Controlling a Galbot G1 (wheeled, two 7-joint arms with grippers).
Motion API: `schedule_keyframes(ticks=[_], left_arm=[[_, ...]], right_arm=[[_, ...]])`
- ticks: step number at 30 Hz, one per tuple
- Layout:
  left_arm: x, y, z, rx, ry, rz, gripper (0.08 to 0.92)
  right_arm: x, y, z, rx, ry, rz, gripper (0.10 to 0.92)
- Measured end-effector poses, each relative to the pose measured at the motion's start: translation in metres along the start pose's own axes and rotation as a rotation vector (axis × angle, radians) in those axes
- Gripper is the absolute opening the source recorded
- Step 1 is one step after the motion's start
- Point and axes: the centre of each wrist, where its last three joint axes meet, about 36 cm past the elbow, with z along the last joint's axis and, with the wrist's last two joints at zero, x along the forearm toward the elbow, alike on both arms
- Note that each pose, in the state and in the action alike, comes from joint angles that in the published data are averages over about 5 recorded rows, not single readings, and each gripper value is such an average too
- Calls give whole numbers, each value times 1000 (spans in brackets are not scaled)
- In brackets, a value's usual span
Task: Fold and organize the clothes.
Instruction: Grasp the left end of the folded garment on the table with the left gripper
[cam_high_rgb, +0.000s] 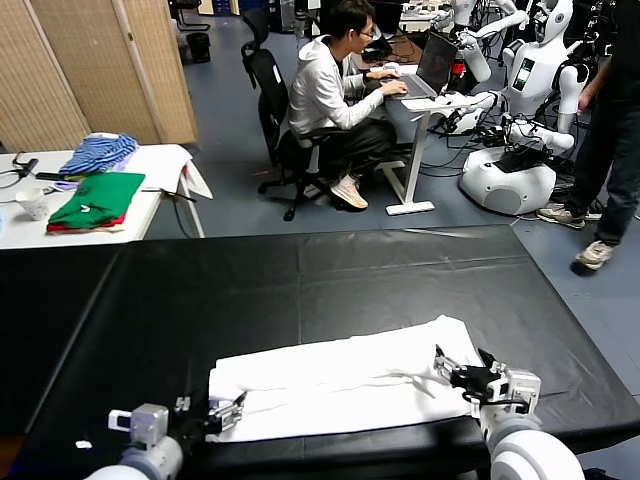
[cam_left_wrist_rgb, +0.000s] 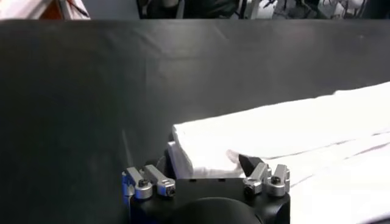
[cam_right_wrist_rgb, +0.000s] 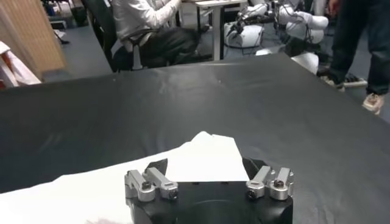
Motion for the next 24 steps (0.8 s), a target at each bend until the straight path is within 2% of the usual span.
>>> schedule_keyframes(ticks=[6, 9, 16, 18, 20, 24], left_arm=[[-2, 1, 0, 3, 0, 1, 885], [-3, 0, -1, 3, -2, 5, 770], [-3, -4, -2, 11, -3, 33, 327], [-4, -4, -3, 19, -4, 41, 229], [-4, -3, -4, 30, -6, 49, 177], [-4, 0, -9, 36, -15, 54, 180]], right_arm=[[-1, 1, 1, -5, 5, 0, 907], [-1, 1, 2, -7, 7, 2, 907], [1, 1, 4, -13, 12, 4, 907], [2, 2, 4, -13, 12, 5, 907], [3, 2, 5, -14, 13, 5, 907], [5, 2, 6, -18, 16, 7, 907]])
